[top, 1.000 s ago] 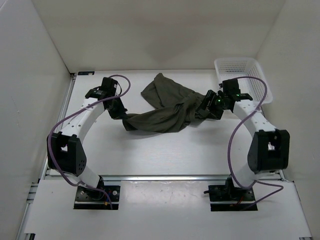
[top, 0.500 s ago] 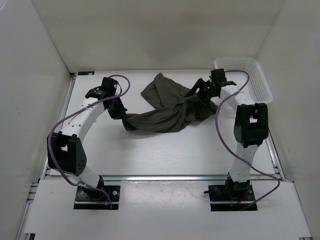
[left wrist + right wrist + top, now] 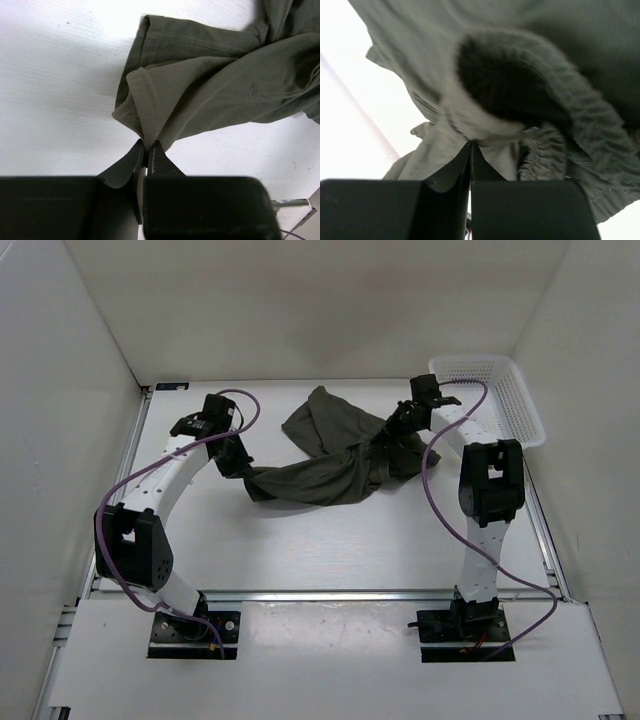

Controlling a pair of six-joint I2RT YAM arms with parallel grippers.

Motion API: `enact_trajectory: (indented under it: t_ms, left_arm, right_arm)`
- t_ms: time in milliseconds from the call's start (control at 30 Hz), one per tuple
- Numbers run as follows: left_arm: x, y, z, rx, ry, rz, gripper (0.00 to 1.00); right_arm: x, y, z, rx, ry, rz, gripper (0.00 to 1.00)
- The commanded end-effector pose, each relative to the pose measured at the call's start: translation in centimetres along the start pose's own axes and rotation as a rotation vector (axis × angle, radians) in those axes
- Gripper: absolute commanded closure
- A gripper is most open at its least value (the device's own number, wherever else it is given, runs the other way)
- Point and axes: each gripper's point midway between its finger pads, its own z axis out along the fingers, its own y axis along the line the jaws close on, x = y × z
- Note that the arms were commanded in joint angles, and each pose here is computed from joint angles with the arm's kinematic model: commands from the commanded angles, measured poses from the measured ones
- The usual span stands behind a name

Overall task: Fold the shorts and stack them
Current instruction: Flatten the shorts out

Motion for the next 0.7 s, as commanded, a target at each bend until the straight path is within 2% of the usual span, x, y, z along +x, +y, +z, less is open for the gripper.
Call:
enact_trajectory:
  t_ms: [0,100,133,167,200,233,300,367,567,667]
  left_arm:
    - [-2.4,-0.7,-1.9,0.025,-0.083,0.002,0.90]
    - [-3.0,-0.6,-2.1,0.027,-0.095,0.005,0.90]
    - [-3.0,-0.6,-2.1,0.027,-0.095,0.005,0.90]
    - [-3.0,-0.6,-2.1,0.027,-0.095,0.005,0.90]
    - [-3.0,-0.6,-2.1,0.027,-0.095,0.005,0.90]
    - [-3.0,-0.6,-2.1,0.027,-0.095,0.005,0.90]
    - [-2.9,-0.7,-2.2,0.034,-0.089,0.006,0.90]
    - [-2.6,-0.5,-1.9,0.028,-0.081,0.005,0.90]
    - [-2.2,-0.1,-1.8,0.015,-0.079,0.004,0.90]
    - [-2.3,-0.1,-2.1,0.021,-0.086,0.005,0.90]
  right_arm:
    - [-2.2,3.6,-3.4,-0.042,-0.097,-0.066,1.00]
    - [-2.8,4.5,-4.7,-0.031,-0.119,-0.102,0.97]
    - [-2.6,4.4,-4.9,-0.020,-0.109,-0.095,0.85]
    - [-2.2,4.4,-4.7,-0.008,-0.104,-0.107,0.68]
    - [-2.0,3.6,-4.3,0.034,-0.116,-0.105,0.39]
    - [-2.0,2.7,-4.4,0.080,-0.120,-0.092,0.29]
    - [-1.3,2.3,-4.3,0.147,-0.138,-0.056,0.22]
    - [-0.7,0.7,-3.6,0.231,-0.124,-0.013,0.22]
    - [0.2,1.0,-1.4,0.273,-0.128,0.022,0.22]
    - [-0.1,0.4,0.1,0.302,-0.138,0.043,0.28]
